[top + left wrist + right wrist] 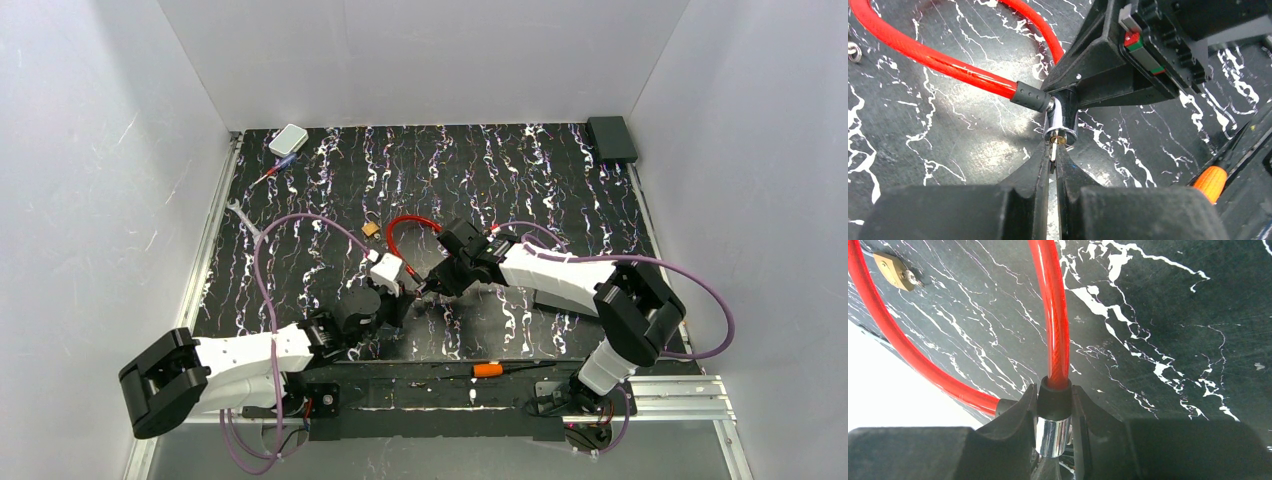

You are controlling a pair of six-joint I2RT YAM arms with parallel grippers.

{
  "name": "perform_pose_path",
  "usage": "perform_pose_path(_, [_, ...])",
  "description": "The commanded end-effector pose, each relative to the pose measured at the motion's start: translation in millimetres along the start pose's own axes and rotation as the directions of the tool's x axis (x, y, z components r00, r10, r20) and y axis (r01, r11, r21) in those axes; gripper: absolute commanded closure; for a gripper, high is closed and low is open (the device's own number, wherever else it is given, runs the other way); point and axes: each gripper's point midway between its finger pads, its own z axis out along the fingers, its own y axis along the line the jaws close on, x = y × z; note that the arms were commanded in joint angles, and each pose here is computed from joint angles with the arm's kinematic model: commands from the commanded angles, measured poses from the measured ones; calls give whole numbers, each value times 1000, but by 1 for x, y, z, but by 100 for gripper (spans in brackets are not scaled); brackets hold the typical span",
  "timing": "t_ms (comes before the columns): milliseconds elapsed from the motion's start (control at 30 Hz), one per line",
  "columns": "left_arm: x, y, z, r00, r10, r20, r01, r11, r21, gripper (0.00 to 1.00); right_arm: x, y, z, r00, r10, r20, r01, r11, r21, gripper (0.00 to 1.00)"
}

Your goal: Unlock with the key

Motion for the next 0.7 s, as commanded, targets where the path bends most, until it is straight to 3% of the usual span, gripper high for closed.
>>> perform_pose_path(0, [-66, -9, -1, 978, 90, 190, -92, 996, 4, 100, 23, 4, -21, 995, -51, -83, 50, 999, -16, 99])
perform_pose_path(200, [-64, 2, 4, 971, 162, 174, -153, 986, -62, 100, 22, 5, -21, 996, -48, -78, 46, 999, -16, 99])
perform_pose_path(667, [-73, -17, -6, 930, 296, 219, -313, 949, 46, 100, 20, 4, -22, 997, -45, -64, 44, 999, -10, 99])
